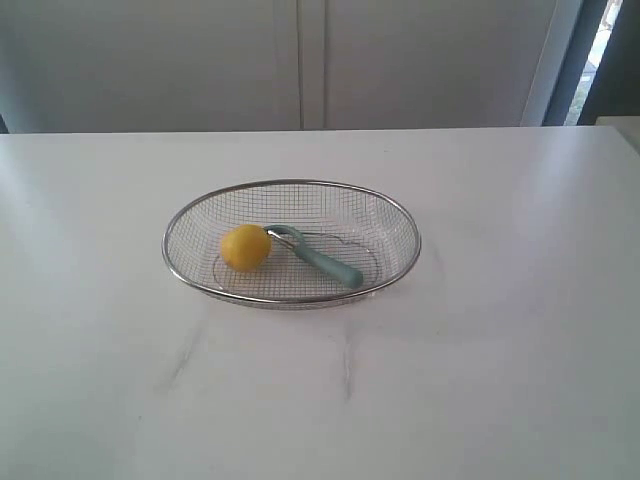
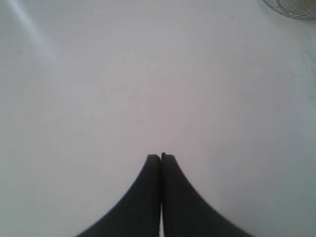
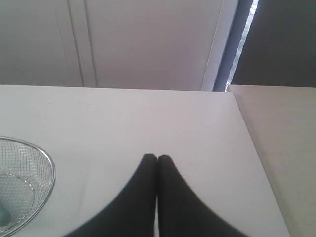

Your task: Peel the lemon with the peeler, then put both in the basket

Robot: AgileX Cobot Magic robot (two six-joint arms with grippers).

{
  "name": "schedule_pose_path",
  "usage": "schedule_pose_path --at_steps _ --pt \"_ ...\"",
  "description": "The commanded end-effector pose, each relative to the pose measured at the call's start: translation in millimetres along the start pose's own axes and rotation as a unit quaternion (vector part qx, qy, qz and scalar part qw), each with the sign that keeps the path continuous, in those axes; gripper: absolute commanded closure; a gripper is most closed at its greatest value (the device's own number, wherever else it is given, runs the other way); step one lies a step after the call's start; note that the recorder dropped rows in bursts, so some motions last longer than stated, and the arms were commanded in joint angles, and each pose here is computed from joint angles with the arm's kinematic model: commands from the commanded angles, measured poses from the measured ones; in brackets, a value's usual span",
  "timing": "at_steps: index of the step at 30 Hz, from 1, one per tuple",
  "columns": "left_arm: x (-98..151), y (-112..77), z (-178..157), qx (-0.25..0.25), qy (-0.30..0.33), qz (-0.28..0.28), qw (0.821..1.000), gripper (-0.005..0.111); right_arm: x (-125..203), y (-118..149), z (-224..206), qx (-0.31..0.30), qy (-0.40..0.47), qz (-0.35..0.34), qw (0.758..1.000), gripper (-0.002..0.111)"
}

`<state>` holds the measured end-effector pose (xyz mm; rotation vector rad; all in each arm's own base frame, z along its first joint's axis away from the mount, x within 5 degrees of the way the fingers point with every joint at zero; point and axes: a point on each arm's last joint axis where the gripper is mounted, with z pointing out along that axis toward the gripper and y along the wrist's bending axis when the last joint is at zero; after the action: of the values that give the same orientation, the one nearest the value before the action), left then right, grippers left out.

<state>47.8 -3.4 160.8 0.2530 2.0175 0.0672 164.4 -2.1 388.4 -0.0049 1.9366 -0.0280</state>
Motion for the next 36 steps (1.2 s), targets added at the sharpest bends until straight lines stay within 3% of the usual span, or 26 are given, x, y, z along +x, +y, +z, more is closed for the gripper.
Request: schedule_pose_path --at_steps 1,14,19,36 --pt "5 -1.1 1 0.003 0.012 -0.003 1.0 0.107 17 -1 -14 0.006 -0.016 -0.007 1.0 0.108" --pt "5 -1.1 1 0.003 0.012 -0.003 1.0 0.107 73 0 -54 0.008 -0.052 -0.004 0.999 0.108" --pt "5 -1.1 1 0.003 0.012 -0.003 1.0 0.107 92 -5 -63 0.037 -0.061 0.005 0.997 0.108" --pt "5 -1.1 1 0.003 0.012 -0.003 1.0 0.107 116 -4 -101 0.074 -0.151 0.008 0.986 0.108"
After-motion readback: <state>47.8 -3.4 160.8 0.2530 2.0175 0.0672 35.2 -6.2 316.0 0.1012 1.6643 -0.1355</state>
